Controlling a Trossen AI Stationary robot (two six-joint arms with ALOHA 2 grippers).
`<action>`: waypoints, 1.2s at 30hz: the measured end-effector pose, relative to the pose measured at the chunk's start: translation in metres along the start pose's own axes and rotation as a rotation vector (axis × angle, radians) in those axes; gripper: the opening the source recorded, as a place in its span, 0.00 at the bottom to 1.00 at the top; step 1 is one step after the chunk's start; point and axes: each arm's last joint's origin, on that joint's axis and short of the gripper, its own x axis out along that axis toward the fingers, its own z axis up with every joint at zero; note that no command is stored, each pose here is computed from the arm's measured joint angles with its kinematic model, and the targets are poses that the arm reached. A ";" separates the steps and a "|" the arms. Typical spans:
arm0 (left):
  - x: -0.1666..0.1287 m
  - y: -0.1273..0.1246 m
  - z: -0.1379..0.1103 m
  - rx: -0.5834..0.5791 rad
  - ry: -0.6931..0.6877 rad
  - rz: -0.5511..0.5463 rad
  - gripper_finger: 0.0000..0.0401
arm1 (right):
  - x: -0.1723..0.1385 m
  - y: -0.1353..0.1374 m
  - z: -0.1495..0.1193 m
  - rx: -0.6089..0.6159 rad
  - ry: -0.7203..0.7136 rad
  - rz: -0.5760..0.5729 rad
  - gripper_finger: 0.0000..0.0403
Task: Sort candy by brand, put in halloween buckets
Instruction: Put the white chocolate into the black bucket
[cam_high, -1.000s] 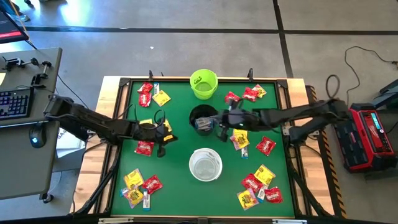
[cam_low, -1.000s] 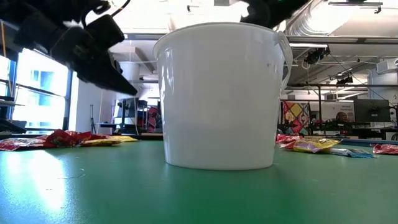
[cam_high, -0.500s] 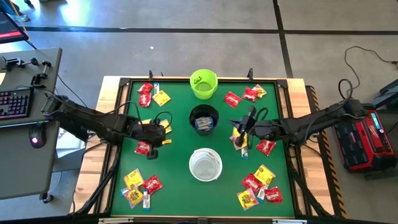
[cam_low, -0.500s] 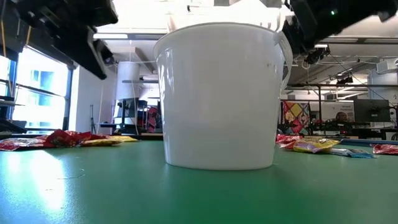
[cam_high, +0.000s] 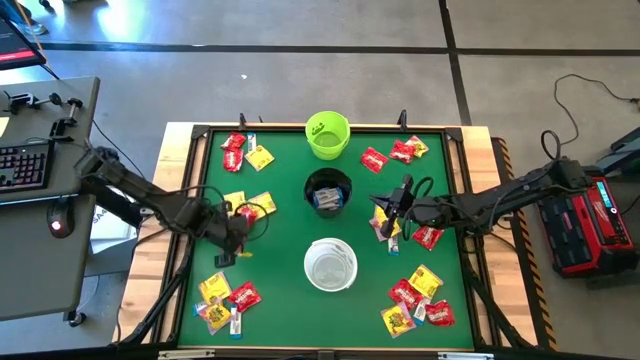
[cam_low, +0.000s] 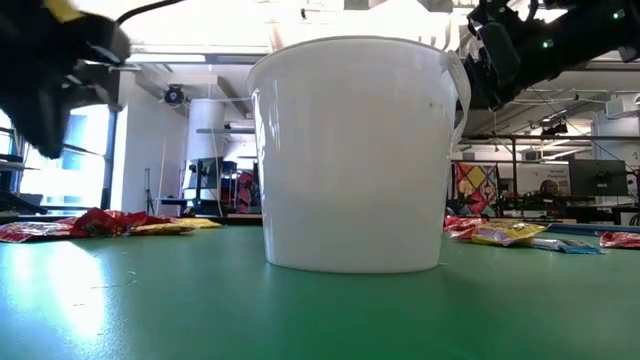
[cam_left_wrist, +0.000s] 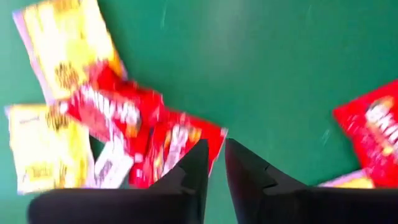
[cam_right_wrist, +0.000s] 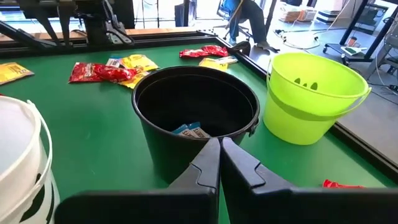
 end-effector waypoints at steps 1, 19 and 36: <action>0.001 -0.001 -0.003 -0.001 0.025 0.018 0.14 | 0.000 0.000 0.000 0.000 0.000 0.000 0.00; 0.052 -0.004 -0.004 0.037 0.334 0.383 0.31 | 0.000 0.000 0.000 0.000 -0.001 0.000 0.00; 0.072 0.026 0.006 0.035 0.411 0.333 0.31 | 0.000 0.000 0.000 -0.004 0.001 0.000 0.00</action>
